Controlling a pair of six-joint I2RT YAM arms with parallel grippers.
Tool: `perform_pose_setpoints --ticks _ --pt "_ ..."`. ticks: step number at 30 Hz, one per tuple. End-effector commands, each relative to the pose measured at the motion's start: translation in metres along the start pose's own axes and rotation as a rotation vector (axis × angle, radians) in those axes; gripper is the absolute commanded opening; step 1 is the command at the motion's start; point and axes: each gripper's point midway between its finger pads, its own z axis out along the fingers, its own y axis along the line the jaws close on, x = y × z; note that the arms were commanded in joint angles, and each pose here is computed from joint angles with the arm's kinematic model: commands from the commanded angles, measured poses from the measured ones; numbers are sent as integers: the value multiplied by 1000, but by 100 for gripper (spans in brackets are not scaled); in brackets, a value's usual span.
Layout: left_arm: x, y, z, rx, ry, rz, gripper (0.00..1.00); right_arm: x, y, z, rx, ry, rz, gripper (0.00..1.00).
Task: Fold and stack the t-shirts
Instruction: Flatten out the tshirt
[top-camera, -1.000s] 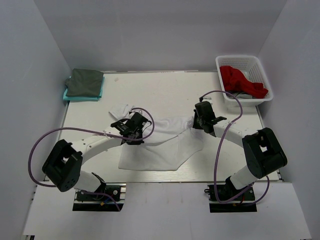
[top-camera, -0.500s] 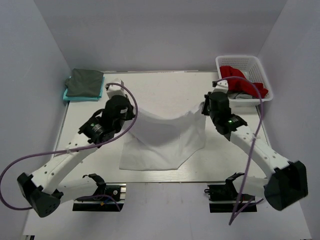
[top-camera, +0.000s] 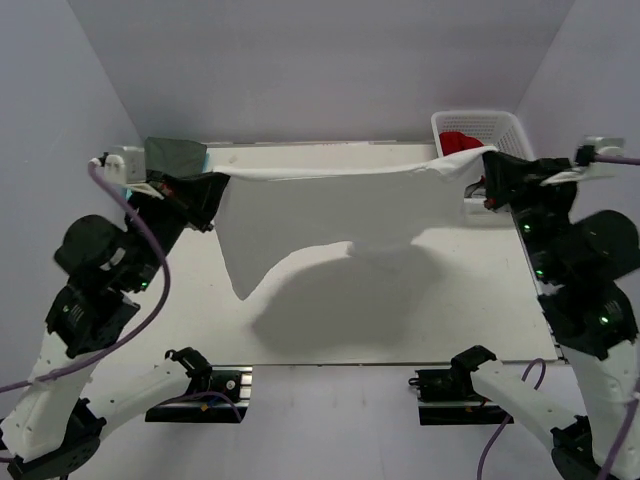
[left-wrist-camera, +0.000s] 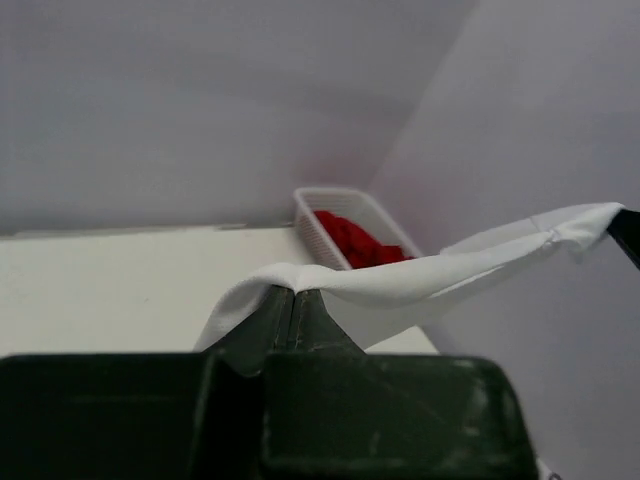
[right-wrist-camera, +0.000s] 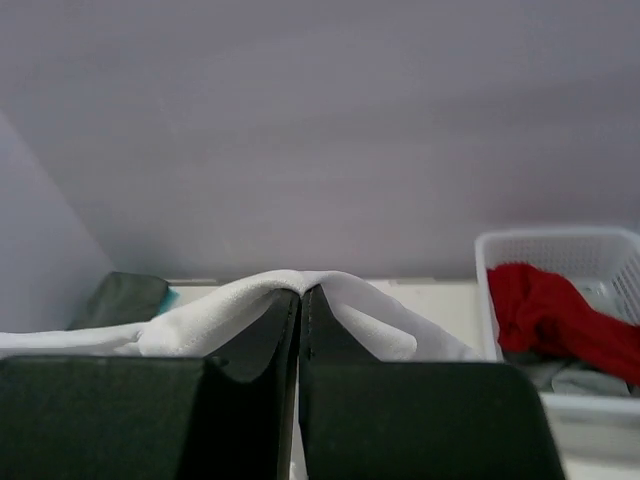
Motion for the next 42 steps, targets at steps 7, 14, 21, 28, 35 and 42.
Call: perform_pose_setpoints --ticks 7,14,21,28,35,42 --pt "-52 -75 -75 464 -61 30 0 -95 38 -71 -261 -144 -28 0" --pt "-65 -74 -81 450 -87 25 0 -132 43 -75 -271 -228 -36 0" --pt "-30 -37 -18 196 -23 53 0 -81 29 11 -103 -119 -77 0" --pt "94 79 84 -420 179 244 0 50 -10 126 172 86 -216 0" --pt "242 200 139 -691 472 374 24 253 -41 194 200 421 -242 0" --pt "291 306 195 -970 697 405 99 384 -79 228 325 719 -274 69"
